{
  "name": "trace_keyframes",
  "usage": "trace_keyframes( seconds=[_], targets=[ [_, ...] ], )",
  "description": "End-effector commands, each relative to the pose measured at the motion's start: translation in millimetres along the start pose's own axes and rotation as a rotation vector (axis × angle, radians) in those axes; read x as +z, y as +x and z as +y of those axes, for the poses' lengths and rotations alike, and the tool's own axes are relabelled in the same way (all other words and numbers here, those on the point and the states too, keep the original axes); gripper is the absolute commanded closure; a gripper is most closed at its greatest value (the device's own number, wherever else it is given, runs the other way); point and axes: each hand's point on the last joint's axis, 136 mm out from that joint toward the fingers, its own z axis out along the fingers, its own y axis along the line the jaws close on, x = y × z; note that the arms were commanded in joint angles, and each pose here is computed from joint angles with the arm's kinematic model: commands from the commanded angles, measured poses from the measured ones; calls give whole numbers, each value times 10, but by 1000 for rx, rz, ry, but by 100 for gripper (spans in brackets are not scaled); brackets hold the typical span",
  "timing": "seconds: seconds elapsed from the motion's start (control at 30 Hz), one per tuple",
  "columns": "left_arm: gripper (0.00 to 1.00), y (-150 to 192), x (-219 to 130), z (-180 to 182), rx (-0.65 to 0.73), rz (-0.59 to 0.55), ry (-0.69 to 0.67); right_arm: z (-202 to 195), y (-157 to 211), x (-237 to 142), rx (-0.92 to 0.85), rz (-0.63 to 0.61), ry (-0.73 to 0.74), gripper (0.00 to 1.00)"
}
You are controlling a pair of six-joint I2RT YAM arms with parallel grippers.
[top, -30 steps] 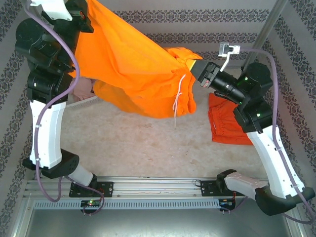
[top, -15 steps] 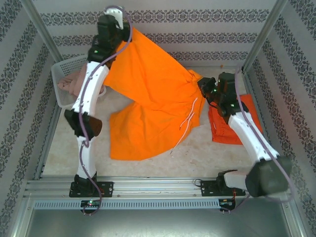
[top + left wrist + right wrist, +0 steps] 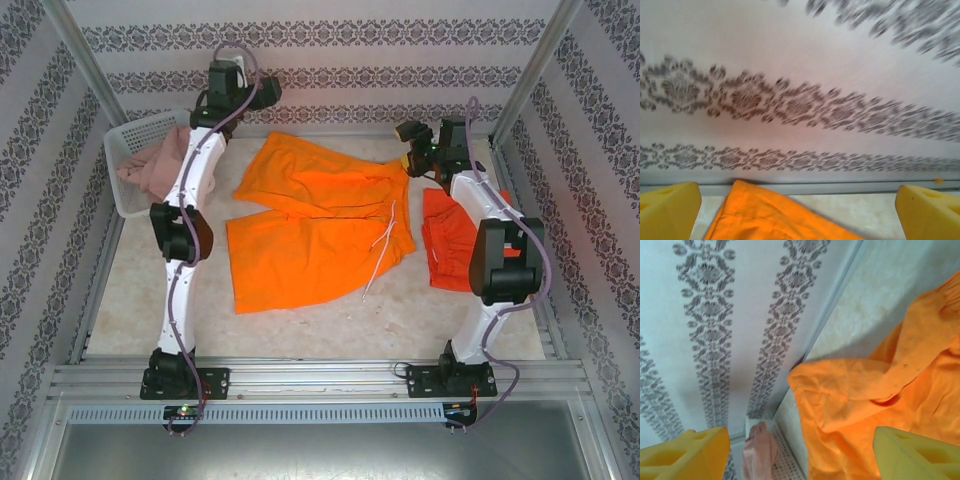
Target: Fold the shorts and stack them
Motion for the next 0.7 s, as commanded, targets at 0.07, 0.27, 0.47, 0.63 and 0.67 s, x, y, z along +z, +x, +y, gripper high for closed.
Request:
trace_keyframes(
  seconds=[0.07, 0.27, 0.47, 0.63, 0.67],
  targets=[
    [0, -329, -953, -710, -6, -16, 194, 26, 364, -240, -148, 78, -13, 20],
    [0, 471, -1584, -741, -109, 24, 242, -189, 700, 36, -176, 237, 18, 13],
    [0, 1789, -1899, -558, -230, 219, 176, -305, 658, 524, -171, 277, 60, 7],
    [0, 2768, -2033, -487, -250, 385, 110, -397, 511, 941, -154, 277, 78, 5],
    [0, 2938, -2057, -461, -258, 415, 98, -431, 470, 1021, -146, 276, 86, 5]
  ],
)
